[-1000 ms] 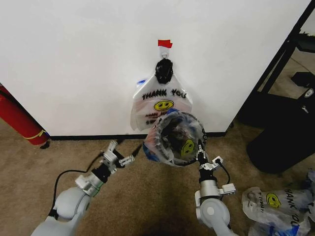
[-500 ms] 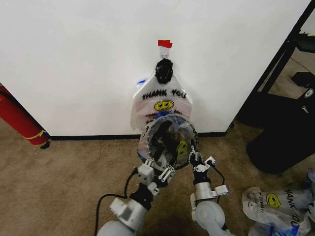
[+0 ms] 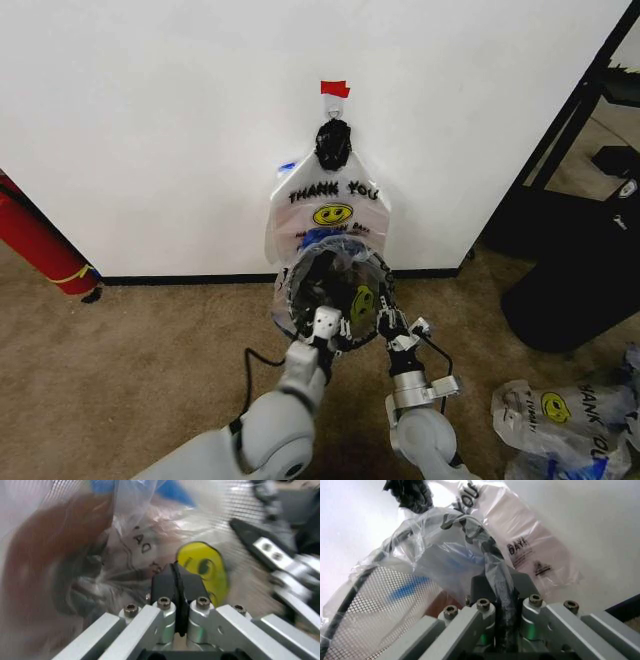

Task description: Pick up the garbage bag from the wall and place it over the trash bin.

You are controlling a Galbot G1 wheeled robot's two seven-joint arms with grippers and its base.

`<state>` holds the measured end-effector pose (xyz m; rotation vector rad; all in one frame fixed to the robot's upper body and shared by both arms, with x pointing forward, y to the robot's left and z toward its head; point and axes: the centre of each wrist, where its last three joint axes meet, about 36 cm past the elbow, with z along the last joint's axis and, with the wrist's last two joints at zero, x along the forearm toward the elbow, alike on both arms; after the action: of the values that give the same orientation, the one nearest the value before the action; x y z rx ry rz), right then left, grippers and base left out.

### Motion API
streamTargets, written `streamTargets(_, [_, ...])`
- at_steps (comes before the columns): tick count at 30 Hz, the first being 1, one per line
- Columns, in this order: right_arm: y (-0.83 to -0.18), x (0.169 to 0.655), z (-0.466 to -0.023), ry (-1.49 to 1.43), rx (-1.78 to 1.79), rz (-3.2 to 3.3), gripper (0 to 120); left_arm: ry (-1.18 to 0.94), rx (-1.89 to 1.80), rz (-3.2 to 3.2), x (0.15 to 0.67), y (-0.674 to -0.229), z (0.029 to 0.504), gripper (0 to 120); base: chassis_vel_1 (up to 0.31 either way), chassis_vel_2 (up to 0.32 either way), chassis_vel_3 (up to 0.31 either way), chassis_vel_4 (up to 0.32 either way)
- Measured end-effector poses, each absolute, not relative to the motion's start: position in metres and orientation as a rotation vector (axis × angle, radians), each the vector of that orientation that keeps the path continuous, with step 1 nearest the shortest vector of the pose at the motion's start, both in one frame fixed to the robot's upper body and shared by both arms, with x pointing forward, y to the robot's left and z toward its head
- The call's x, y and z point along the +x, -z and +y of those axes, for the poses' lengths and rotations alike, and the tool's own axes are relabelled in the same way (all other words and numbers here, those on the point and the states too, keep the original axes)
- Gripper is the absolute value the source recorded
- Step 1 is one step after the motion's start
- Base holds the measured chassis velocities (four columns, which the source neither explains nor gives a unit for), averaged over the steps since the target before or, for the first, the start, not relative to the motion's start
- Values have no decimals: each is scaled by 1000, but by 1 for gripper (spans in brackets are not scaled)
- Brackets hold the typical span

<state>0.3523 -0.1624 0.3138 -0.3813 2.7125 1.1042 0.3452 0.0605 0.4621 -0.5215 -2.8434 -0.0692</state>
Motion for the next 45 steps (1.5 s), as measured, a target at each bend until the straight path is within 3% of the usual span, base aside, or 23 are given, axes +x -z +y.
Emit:
streamTargets(13, [-316,342,-155,-1081,-426,2708,1,241,-347,-2817,403,-468,49,0,0,0,0,0])
streamTargets(25, [-316,321,-145,-1119,-480,2684,1,478,-171,-2888,450,-423,47,0,0,0,0,0])
streamTargets(36, [-311,321,-149,-1016,-563,2668,1,516,-156,-2868,453,-421,56,0,0,0,0,0])
streamTargets(45, [-295,344,-157,-891,-578,2666,1,450,-274,-2781,414,-436,68,0,0,0,0,0])
